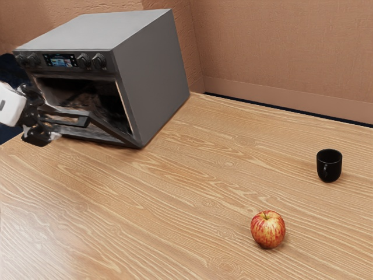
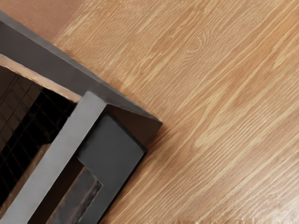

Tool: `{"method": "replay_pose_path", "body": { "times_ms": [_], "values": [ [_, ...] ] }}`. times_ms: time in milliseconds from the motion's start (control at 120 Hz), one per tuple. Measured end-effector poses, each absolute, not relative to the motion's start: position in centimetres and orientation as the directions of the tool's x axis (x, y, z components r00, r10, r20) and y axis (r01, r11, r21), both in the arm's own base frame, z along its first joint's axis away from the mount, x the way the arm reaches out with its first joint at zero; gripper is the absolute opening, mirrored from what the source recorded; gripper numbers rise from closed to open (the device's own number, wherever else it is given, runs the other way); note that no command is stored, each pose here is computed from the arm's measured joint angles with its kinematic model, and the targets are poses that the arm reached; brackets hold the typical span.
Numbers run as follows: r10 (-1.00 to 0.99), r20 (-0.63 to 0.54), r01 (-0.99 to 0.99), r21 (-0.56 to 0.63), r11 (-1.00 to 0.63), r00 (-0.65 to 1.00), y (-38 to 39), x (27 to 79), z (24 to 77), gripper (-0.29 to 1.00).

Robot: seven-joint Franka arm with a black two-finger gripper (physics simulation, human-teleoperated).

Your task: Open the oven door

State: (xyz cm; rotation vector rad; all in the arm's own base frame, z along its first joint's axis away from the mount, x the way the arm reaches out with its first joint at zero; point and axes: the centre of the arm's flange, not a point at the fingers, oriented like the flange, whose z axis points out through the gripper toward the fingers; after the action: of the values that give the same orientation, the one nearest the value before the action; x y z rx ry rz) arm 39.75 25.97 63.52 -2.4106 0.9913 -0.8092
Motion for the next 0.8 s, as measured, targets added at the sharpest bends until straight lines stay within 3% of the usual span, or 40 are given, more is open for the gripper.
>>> {"method": "replay_pose_path", "body": {
  "times_ms": [25,83,117,150,200,258,342,500,800],
  "values": [
    [-0.786,0.347,-0.493,-0.630,-0.600,0.513,21.3,34.7,68.1,0.61],
    [-0.918,0.170,-0.423,-0.847,-0.321,0.357,6.8,26.7,83.5,0.64],
    [-0.928,0.167,-0.384,-0.874,-0.296,0.334,4.2,26.6,89.5,0.65],
    [-0.924,0.195,-0.415,-0.849,-0.327,0.330,4.0,31.0,92.0,0.66],
    [-0.886,0.263,-0.527,-0.725,-0.443,0.382,5.8,40.7,90.4,0.67],
    [-0.827,0.293,-0.643,-0.524,-0.558,0.479,6.7,49.6,83.9,0.68],
    [-0.724,0.256,-0.678,-0.252,-0.690,0.641,8.7,56.6,74.1,0.69],
    [-0.552,0.178,-0.555,-0.040,-0.831,0.815,9.2,57.7,69.3,0.70],
    [-0.289,0.085,-0.293,0.036,-0.956,0.954,8.5,56.9,68.3,0.70]
  ]
}}
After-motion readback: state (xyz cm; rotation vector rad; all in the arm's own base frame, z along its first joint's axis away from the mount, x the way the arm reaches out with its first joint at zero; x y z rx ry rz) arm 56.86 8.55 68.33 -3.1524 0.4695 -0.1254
